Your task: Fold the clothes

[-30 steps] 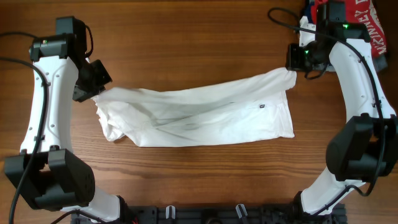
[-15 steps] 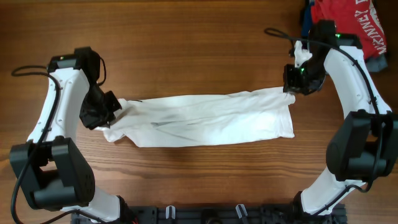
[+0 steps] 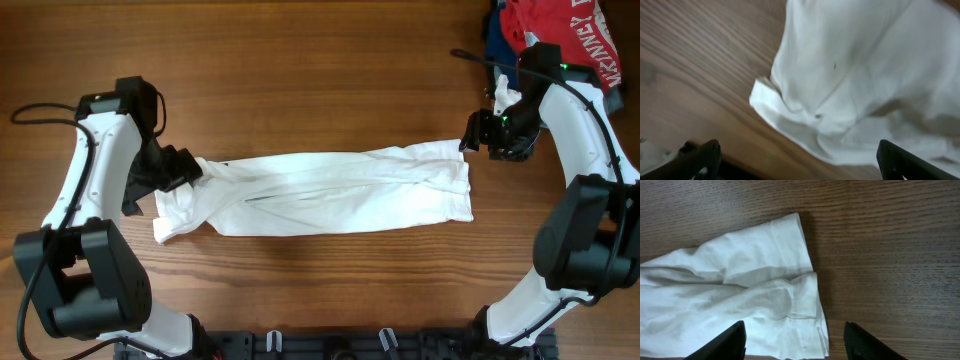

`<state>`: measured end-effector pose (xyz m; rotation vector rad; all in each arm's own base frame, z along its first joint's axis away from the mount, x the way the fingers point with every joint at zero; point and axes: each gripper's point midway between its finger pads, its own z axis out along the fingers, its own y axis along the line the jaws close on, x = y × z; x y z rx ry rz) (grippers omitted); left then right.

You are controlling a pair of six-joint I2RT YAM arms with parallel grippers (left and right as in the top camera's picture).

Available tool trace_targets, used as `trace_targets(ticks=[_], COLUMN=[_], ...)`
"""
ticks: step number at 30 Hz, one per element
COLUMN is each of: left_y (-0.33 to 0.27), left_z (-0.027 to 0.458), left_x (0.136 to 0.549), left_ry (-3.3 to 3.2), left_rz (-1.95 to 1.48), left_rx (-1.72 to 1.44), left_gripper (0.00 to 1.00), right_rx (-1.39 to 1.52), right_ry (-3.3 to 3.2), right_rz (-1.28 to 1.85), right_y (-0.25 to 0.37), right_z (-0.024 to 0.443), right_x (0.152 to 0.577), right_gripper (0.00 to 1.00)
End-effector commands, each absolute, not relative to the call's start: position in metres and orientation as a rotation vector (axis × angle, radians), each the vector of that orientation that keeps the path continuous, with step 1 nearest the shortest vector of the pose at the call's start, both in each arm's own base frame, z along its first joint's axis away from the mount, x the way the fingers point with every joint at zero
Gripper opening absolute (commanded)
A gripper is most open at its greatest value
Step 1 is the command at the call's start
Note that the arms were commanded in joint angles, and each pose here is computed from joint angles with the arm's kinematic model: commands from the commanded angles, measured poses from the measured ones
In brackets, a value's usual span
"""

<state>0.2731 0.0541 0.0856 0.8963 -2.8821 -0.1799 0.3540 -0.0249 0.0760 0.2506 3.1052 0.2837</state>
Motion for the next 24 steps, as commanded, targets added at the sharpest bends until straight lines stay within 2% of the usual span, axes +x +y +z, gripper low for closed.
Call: trace_targets(ticks=[1,9,20,23,24], left_y=[0.072,0.088,0.115,0.124,0.126], left_z=[0.082,0.081,0.092,0.093,0.093], left_x=[0.283,0.317,0.367,0.369,0.369], left_ry=[-2.902,-3.033,-3.215,-3.221,-3.220], left_rz=[-0.199,-0.167,-0.139,-0.142,-0.143], left_rx=[1.008,1.077,1.240,1.281,1.291], left_gripper=[1.00,1.00,1.00,1.00,1.00], right_rx=[0.244,0.206,0.112,0.087,0.103], right_ry=[3.136,3.151,3.142,3.122,3.121], right_rz=[0.296,0.428,0.406,0.376,0.344], right_y=[-0.024,-0.007,0.016,0.022,0.021], right_z=[0.064,0.029,-0.016,-0.027,-0.031], right_x=[0.351,0.332,0.316,0.316,0.315], right_gripper=[0.65,0.66,0.68,0.60,0.53])
